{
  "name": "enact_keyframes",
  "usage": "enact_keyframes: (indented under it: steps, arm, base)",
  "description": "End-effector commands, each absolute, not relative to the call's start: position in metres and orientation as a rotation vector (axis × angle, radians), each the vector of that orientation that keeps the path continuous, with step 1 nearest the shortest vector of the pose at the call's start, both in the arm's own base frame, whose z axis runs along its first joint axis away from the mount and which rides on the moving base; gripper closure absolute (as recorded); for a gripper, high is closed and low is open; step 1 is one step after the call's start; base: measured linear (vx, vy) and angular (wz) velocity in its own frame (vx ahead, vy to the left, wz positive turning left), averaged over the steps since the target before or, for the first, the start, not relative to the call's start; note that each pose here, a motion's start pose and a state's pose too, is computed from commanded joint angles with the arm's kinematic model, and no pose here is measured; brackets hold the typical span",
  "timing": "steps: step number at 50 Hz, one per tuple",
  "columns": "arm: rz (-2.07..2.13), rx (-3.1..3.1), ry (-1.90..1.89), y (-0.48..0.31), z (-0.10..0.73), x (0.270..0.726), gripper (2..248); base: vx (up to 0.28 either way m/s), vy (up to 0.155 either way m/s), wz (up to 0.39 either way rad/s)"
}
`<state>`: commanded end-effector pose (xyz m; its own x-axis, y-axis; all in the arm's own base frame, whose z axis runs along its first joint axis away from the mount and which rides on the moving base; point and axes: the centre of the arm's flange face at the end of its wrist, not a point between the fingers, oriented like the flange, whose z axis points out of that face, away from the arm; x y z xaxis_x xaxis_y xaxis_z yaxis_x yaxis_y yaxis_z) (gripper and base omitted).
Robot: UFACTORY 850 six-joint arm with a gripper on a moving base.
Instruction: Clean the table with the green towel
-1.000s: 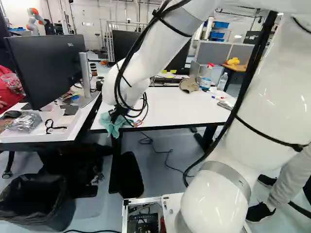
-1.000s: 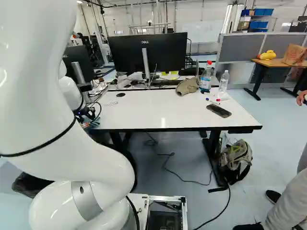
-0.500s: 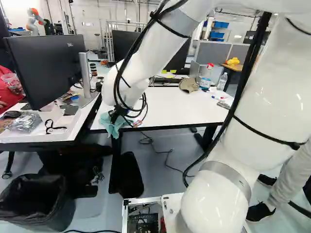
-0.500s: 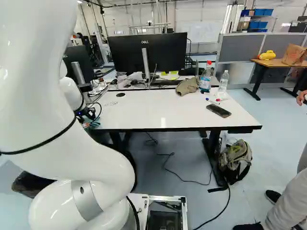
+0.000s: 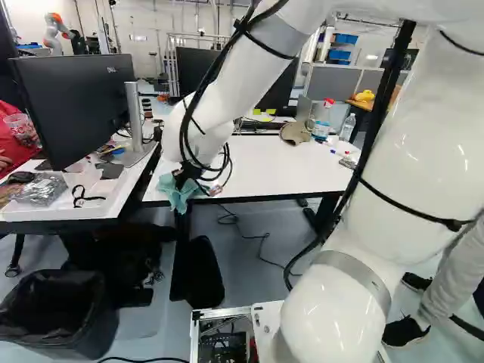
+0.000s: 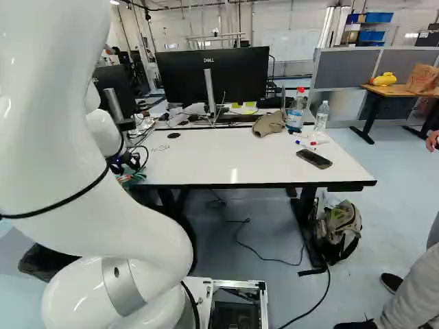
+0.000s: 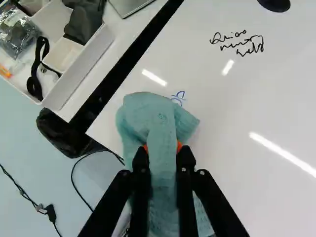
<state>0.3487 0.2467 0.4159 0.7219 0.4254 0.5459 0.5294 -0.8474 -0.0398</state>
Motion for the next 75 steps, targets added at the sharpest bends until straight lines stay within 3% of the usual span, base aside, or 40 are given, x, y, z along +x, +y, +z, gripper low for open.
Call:
enact_keyframes:
  steps: [42, 75]
  arm:
    - [-0.83, -2.755, -0.686, 0.264, 0.416, 0.425, 191]
    - [-0.806, -2.691, -0.827, 0.308, 0.416, 0.392, 191]
  base:
    - [0.0, 0.0, 0.0]
    - [0.0, -0.001, -0.003]
